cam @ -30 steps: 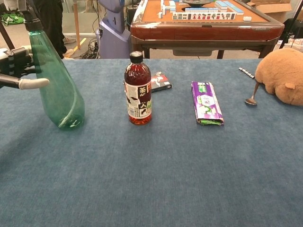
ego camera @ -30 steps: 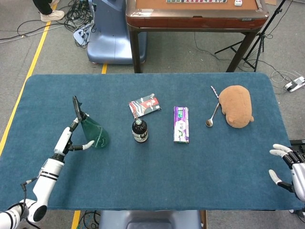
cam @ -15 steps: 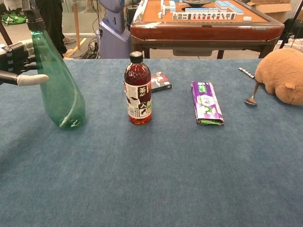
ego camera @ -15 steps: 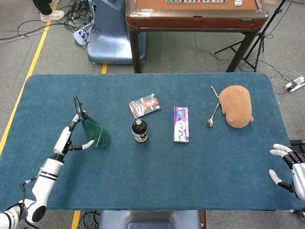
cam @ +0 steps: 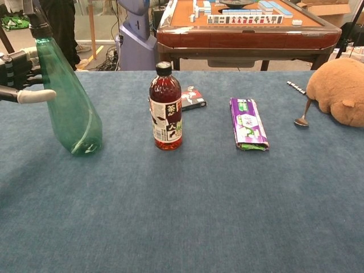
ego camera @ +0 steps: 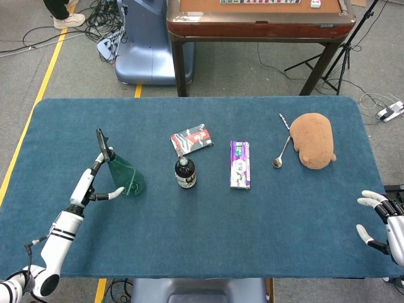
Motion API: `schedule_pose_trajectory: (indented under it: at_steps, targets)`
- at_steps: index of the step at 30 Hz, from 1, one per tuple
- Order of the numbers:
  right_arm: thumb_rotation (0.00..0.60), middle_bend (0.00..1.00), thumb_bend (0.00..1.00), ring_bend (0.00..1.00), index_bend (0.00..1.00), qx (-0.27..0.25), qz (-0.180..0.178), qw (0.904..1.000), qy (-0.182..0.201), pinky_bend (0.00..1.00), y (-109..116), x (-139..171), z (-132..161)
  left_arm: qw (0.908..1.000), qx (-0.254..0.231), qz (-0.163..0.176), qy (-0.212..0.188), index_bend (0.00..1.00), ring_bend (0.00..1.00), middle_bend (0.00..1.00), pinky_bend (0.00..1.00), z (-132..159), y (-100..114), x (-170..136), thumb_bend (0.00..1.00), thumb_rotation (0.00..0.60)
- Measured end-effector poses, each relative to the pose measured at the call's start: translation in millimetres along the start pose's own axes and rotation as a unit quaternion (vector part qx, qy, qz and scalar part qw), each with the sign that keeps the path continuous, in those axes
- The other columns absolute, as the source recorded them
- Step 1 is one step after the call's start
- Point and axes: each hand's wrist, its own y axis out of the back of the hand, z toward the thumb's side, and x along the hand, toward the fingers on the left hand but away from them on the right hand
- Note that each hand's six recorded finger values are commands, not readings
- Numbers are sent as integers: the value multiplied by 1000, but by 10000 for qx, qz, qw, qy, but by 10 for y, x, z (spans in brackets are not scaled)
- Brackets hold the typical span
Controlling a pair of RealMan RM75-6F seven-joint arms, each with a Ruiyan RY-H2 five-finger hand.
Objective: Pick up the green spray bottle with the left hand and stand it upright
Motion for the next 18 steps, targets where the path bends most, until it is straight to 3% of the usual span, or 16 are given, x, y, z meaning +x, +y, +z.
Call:
schedule_pose_trajectory:
  at_steps: [6, 18]
  targets:
    - [600, 245, 270, 184, 318, 3, -7, 10000, 14, 295, 7, -6, 5, 9998, 204, 1, 49, 0, 0, 15, 0, -32, 57, -9, 230, 600]
    - [600, 245, 270, 184, 318, -22, -1, 10000, 36, 294, -4, -25, 7, 9895, 1391, 120, 373, 0, 0, 14, 0, -162, 463, -193, 231, 600]
